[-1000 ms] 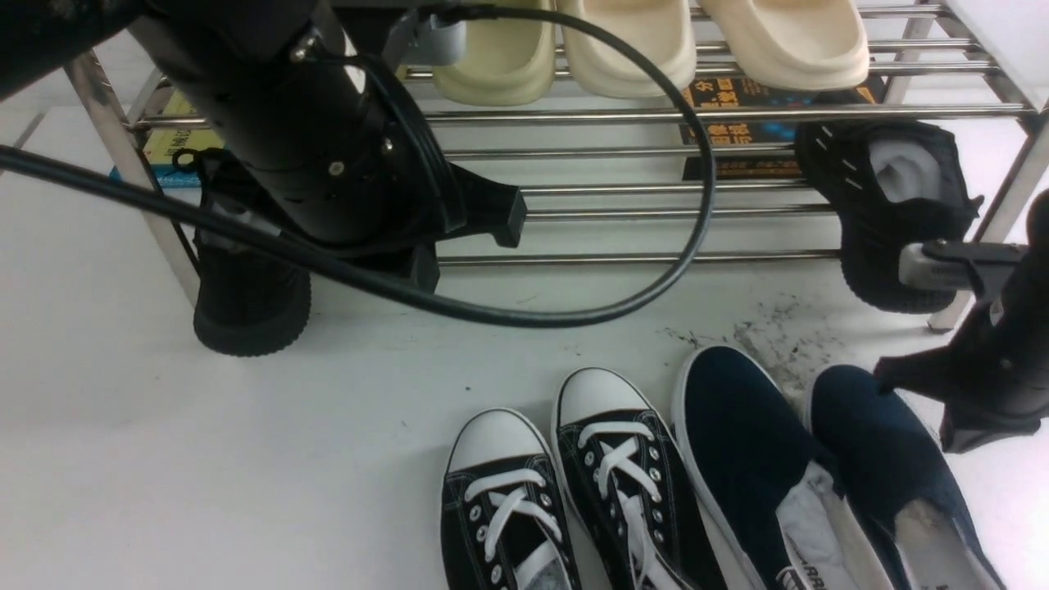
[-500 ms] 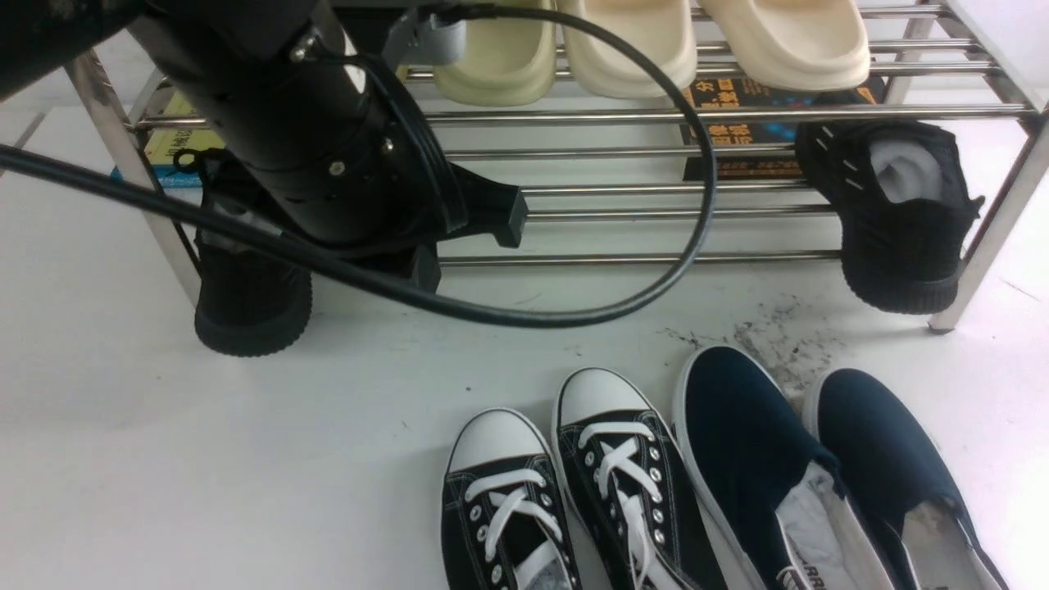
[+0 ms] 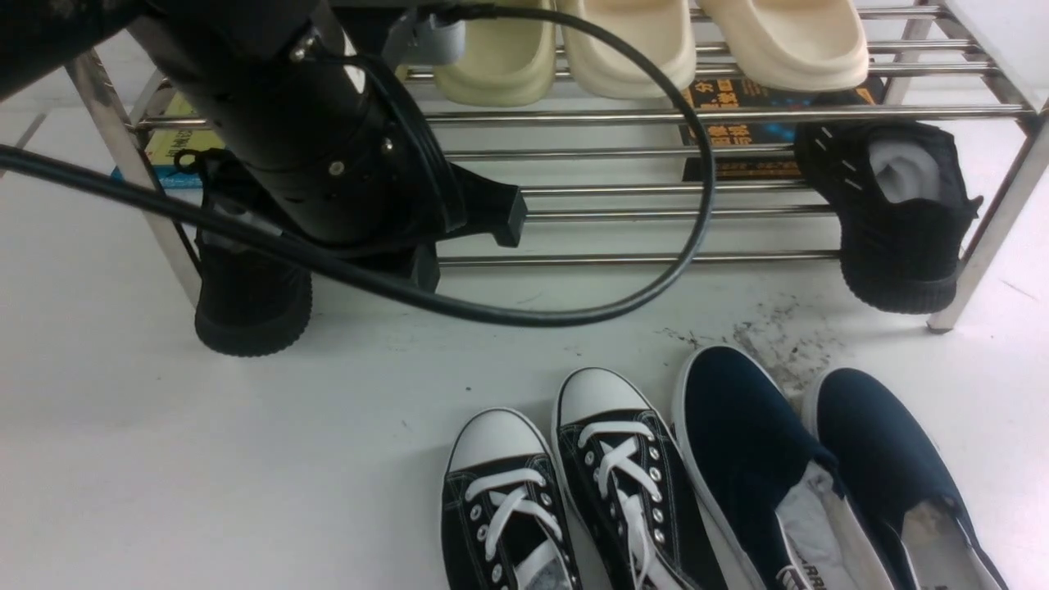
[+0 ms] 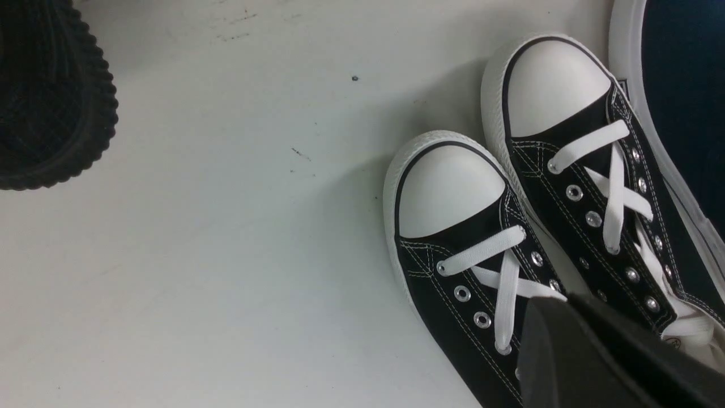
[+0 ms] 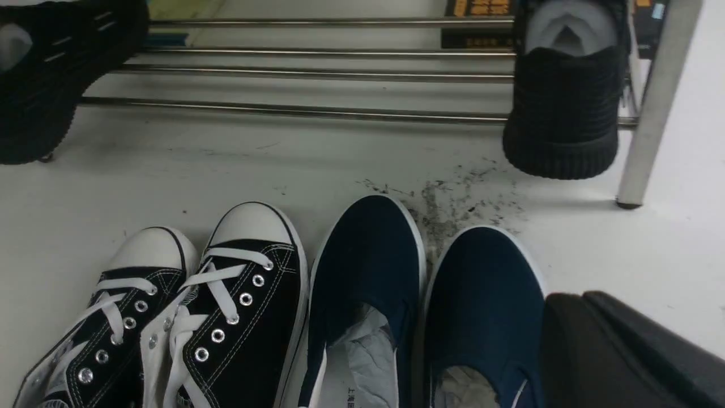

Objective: Take the shoes off the shelf with your hand on the white table.

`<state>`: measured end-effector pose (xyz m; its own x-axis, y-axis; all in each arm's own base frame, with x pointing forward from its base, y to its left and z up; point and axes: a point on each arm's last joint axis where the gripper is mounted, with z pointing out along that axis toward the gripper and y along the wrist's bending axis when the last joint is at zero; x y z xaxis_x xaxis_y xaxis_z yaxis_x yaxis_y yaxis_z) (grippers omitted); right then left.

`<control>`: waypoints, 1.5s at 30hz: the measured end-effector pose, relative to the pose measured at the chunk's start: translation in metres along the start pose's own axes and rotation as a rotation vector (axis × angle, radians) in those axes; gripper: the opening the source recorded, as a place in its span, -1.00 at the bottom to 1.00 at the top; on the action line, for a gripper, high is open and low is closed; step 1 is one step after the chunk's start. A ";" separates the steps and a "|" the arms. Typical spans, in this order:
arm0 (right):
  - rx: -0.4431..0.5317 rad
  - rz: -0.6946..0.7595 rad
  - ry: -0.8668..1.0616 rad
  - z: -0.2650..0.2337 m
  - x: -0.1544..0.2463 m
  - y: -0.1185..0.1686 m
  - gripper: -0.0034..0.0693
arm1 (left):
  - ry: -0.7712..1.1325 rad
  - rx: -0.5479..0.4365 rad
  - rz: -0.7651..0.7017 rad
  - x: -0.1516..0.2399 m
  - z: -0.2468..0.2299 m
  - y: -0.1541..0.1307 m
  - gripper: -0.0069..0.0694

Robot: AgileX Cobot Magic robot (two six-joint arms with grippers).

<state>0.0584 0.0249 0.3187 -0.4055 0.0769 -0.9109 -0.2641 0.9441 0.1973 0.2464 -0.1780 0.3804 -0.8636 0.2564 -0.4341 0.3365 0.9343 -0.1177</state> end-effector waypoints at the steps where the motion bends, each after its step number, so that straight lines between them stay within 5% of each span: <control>1: -0.008 -0.008 -0.003 0.005 0.006 -0.001 -0.85 | 0.000 0.000 0.000 0.000 0.000 0.000 -0.73; 36: -0.048 -0.068 -0.065 0.020 0.017 -0.002 -0.74 | -0.023 -0.071 0.026 -0.002 0.000 0.006 -0.65; 45: 0.063 -0.179 -0.131 0.026 0.065 -0.021 -0.72 | -0.025 -0.077 0.028 -0.002 0.000 0.007 -0.63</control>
<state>0.0607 0.0186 0.2460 -0.2384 -0.0567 -0.9695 -0.2648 0.9643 0.0087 0.2506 -0.1720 0.3809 -0.8441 0.2776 -0.4588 0.3300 0.9433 -0.0364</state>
